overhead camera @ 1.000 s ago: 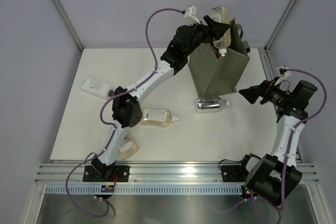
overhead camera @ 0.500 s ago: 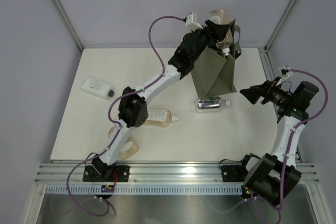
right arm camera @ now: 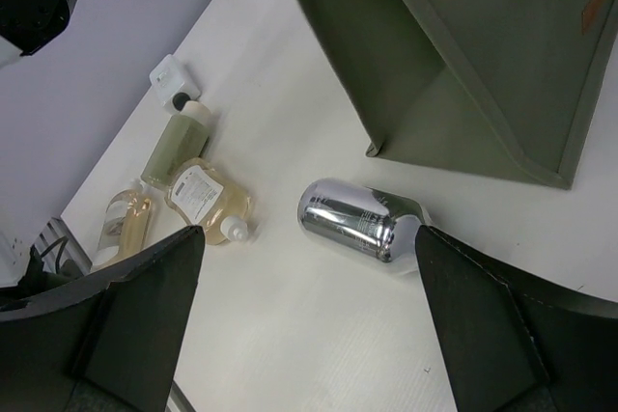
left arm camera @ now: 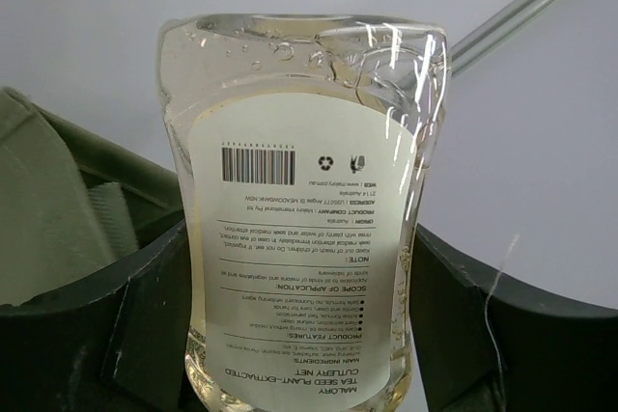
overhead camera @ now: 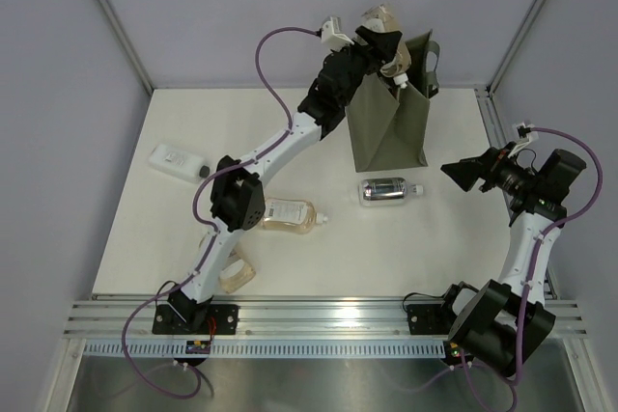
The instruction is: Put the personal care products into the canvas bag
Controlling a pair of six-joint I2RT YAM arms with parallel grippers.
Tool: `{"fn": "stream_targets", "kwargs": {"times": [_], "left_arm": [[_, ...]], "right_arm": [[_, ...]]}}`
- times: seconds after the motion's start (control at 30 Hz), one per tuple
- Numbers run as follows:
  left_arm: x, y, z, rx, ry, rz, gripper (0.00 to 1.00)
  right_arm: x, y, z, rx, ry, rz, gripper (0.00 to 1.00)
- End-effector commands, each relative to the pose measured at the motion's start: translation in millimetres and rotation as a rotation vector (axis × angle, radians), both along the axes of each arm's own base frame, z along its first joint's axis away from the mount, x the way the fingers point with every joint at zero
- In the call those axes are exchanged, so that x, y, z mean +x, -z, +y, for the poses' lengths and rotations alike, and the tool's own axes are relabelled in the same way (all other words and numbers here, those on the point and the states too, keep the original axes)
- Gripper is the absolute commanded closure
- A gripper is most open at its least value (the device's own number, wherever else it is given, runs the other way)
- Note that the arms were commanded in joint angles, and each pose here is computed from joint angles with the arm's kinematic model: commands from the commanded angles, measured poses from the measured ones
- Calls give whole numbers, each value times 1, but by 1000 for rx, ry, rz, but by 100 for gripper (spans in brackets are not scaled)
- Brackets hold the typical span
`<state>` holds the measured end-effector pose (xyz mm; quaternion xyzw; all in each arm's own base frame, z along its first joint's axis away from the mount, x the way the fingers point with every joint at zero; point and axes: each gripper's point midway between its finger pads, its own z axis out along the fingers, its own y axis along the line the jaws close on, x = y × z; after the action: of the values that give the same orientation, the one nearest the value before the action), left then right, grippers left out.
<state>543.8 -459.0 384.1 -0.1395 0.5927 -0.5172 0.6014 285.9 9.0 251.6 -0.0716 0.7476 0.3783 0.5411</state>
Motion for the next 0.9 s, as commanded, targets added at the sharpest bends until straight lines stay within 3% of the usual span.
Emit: {"fn": "stream_targets", "kwargs": {"times": [0.0,0.53,0.87], "left_arm": [[-49,-179,80,-315,-81,-315,99],[-41,-177,92,-251,-81,-315,97],[-13,-134,84,-60,-131,-281,94]], "right_arm": [[1,-3,-1,-5,-11,-26,0],[2,1,-2,-5,-11,-18,1],[1,2,-1,-1,-14,-15,1]]}}
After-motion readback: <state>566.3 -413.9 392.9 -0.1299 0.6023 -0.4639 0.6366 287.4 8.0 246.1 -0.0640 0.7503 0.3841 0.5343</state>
